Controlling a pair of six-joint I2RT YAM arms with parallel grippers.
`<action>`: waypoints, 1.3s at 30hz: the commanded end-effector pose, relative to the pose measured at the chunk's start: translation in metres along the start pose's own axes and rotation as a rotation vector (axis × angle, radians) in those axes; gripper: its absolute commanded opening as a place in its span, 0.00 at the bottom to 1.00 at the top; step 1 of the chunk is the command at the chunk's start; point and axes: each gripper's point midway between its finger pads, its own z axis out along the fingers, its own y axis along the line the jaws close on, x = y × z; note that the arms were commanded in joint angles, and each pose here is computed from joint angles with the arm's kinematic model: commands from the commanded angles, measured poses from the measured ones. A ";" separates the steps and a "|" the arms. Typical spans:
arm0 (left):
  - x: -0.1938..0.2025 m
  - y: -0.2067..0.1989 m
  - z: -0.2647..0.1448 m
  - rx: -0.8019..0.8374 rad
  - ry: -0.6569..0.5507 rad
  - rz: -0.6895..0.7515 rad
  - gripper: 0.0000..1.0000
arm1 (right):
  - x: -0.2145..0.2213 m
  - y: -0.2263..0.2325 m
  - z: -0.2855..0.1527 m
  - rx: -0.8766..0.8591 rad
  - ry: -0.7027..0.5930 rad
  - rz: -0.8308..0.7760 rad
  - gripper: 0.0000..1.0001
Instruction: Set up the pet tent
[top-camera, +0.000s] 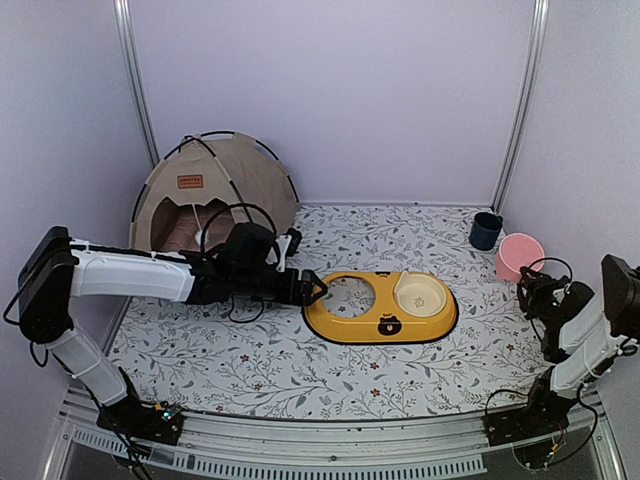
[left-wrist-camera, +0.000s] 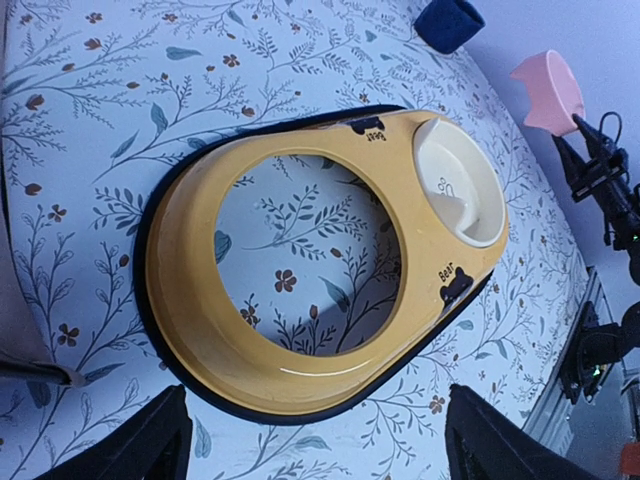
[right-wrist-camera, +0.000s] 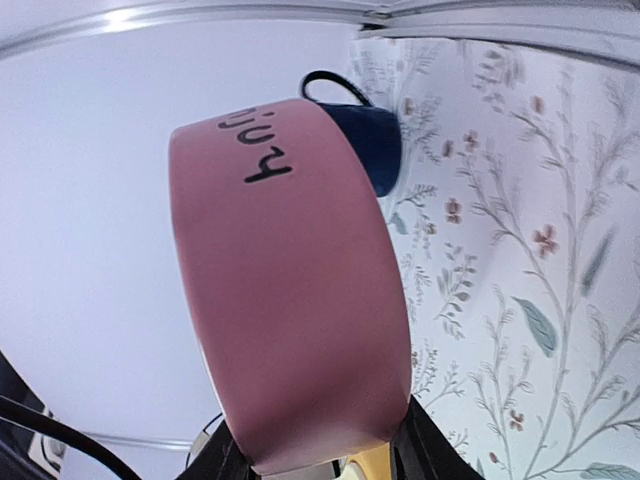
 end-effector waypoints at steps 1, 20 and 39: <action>-0.010 -0.001 0.006 -0.013 -0.015 0.016 0.88 | 0.006 0.039 0.011 -0.009 0.066 -0.277 0.06; -0.020 0.002 0.017 -0.016 -0.015 0.014 0.88 | 0.121 0.182 0.021 0.005 0.201 -1.051 0.07; -0.027 0.013 0.002 -0.036 -0.039 0.000 0.88 | 0.303 0.166 0.056 0.096 0.383 -1.628 0.06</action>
